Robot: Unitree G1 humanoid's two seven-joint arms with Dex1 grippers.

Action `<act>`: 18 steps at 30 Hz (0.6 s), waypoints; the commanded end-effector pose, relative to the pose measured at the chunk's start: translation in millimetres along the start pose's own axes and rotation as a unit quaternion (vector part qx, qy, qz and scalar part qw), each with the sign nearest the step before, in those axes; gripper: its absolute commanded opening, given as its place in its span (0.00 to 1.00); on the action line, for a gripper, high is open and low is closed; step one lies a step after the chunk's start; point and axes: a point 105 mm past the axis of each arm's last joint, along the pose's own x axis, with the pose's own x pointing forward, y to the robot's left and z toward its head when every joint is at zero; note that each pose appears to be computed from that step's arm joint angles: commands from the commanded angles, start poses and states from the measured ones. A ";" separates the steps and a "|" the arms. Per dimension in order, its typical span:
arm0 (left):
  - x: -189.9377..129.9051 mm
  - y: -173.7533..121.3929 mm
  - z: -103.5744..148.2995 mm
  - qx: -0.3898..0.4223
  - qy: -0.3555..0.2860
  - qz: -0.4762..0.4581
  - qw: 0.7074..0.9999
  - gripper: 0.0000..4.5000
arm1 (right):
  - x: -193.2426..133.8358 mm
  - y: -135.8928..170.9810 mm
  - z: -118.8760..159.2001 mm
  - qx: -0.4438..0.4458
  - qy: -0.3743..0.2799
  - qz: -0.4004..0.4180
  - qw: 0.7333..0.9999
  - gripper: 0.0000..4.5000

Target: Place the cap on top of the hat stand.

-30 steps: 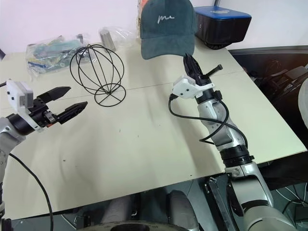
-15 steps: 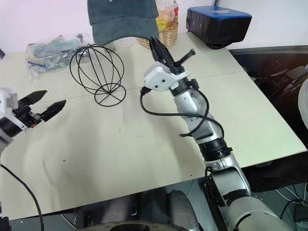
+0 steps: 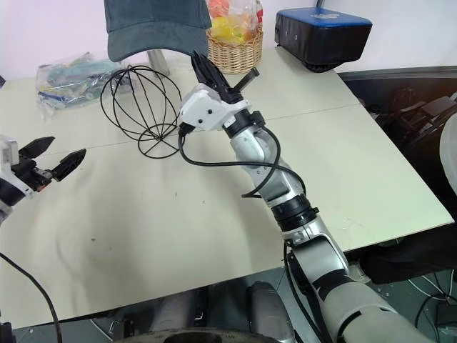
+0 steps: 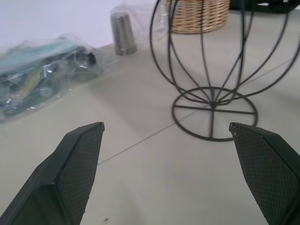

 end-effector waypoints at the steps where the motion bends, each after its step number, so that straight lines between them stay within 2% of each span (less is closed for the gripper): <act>1: -1.7 11.4 11.6 0.017 -0.023 0.031 0.999 1.00 | 12.0 1.0 21.1 0.000 -0.033 0.001 0.999 0.00; 8: -0.2 9.1 6.8 0.015 -0.021 0.030 0.999 1.00 | 12.8 18.4 32.9 0.015 -0.044 0.030 0.998 0.00; 18: -3.1 7.3 3.2 0.015 -0.018 0.030 0.999 1.00 | 11.2 25.3 38.7 0.025 -0.053 0.047 0.997 0.00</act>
